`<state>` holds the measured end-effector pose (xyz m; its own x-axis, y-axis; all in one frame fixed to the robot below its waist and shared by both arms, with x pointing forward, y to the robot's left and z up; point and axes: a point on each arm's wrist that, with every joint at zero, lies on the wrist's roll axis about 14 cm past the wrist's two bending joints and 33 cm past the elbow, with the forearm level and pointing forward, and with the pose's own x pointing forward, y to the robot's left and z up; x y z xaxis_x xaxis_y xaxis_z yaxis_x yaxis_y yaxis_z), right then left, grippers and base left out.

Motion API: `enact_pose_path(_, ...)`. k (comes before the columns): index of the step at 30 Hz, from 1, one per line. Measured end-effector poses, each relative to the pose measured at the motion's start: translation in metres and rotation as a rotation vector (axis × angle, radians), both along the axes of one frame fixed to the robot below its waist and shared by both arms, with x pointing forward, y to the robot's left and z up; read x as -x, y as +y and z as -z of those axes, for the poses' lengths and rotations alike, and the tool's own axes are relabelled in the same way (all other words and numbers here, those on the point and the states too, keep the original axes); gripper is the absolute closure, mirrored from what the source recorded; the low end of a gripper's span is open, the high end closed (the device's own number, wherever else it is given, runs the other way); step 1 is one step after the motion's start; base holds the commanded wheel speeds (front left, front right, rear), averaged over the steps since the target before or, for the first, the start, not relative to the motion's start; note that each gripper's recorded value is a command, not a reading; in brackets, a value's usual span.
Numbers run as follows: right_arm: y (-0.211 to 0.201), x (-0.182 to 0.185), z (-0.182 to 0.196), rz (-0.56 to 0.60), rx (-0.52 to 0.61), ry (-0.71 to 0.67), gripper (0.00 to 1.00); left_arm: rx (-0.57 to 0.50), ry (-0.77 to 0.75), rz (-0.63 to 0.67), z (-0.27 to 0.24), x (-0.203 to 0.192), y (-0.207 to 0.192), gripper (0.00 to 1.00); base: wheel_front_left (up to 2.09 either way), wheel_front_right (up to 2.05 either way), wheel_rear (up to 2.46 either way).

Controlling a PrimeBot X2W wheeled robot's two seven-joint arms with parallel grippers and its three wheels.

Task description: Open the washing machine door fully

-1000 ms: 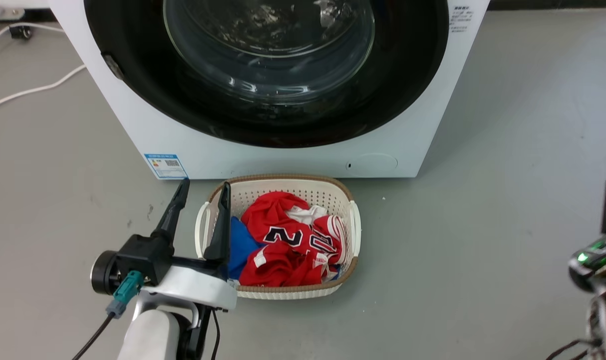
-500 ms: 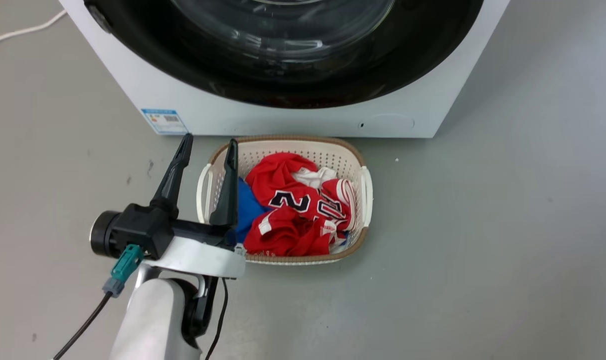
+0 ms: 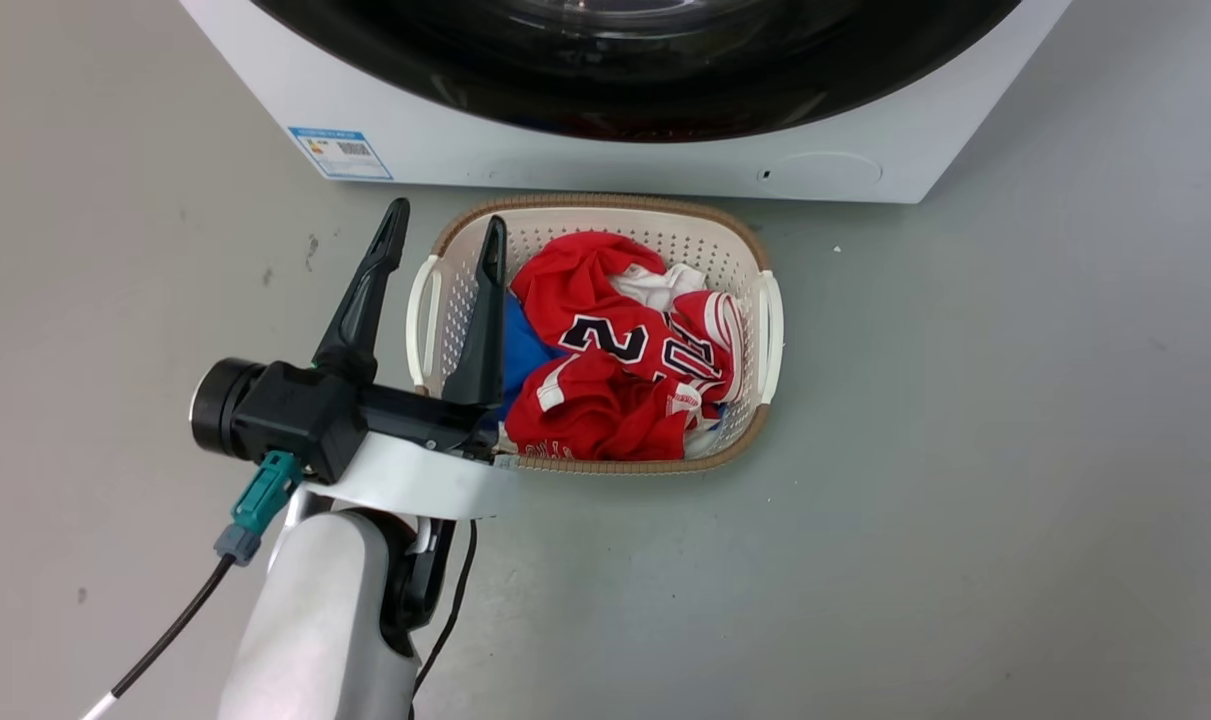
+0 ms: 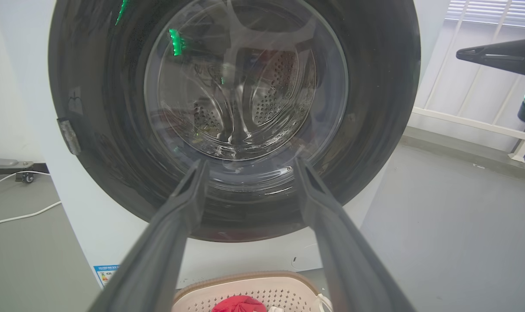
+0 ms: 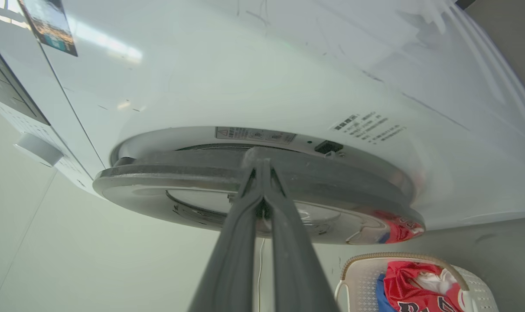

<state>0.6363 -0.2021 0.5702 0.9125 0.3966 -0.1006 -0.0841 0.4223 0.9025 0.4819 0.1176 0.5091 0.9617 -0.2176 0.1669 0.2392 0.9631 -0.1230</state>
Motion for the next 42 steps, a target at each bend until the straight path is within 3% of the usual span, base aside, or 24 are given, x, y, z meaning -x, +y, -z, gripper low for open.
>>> enact_pose_path(8,0.038,-0.028,0.013,-0.092,0.117,0.030,1.00,0.003,0.006,0.006,0.006,-0.009,-0.001,0.00,0.00,0.00,0.00)
enact_pose_path(21,0.065,-0.052,0.031,-0.180,0.162,0.070,1.00,-0.006,0.033,-0.009,0.023,-0.018,0.003,0.00,0.00,0.00,0.00)
enact_pose_path(31,0.070,-0.023,0.031,-0.281,0.189,0.120,1.00,-0.003,0.019,-0.007,0.013,-0.014,0.000,0.00,0.00,0.00,0.00)
enact_pose_path(42,0.083,0.043,0.025,-0.422,0.173,0.174,1.00,-0.005,-0.005,-0.002,-0.010,0.010,-0.001,0.00,0.00,0.00,0.00)
